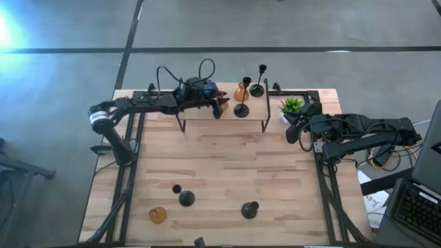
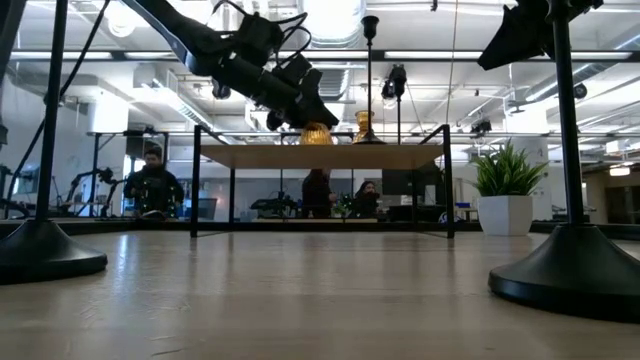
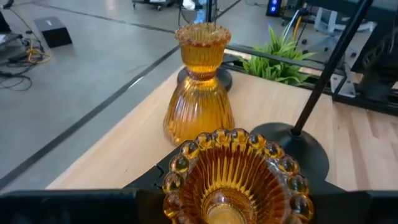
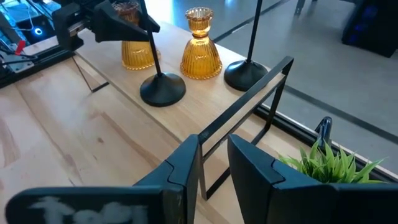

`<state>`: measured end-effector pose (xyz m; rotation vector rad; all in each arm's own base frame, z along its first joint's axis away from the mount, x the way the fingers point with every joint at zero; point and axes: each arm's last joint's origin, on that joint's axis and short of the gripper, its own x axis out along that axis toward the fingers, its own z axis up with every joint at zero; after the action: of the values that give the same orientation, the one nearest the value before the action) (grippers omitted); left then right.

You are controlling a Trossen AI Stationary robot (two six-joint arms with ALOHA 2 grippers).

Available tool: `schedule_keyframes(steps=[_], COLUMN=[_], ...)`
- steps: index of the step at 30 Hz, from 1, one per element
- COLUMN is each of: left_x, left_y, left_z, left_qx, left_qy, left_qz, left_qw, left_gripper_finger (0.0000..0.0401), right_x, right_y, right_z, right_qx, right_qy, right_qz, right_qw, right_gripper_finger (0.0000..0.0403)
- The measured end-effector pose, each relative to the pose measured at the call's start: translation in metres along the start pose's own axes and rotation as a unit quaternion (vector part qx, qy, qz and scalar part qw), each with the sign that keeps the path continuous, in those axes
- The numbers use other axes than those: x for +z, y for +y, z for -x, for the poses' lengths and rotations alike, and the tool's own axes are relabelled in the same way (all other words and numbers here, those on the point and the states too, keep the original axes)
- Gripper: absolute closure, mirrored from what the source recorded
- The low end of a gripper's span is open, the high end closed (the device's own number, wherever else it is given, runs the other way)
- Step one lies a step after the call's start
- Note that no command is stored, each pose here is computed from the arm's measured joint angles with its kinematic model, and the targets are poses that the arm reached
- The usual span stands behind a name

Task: Pick & Place candle stick holders
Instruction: Put the top yellow glass candle holder on the shelf

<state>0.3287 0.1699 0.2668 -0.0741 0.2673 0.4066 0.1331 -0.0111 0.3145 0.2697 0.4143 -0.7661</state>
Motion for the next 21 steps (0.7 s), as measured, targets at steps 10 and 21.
schedule_keyframes(steps=[10,21], left_x=[0.0012,-0.0013], left_y=[0.0020,0.0068], left_z=[-0.0052,-0.0089], left_qx=[0.001,-0.005], left_qy=[-0.019,-0.024], left_qz=[0.001,-0.011], left_qw=[1.000,1.000], left_gripper_finger=[0.0265,0.0265], right_x=[-0.0001,-0.0001], right_y=[0.0000,0.0001], right_z=[-0.0001,-0.0002], right_qx=[0.000,-0.001], right_qy=[0.000,0.000], right_qz=[0.001,0.001], right_qw=[1.000,1.000], right_gripper_finger=[0.0335,0.0326])
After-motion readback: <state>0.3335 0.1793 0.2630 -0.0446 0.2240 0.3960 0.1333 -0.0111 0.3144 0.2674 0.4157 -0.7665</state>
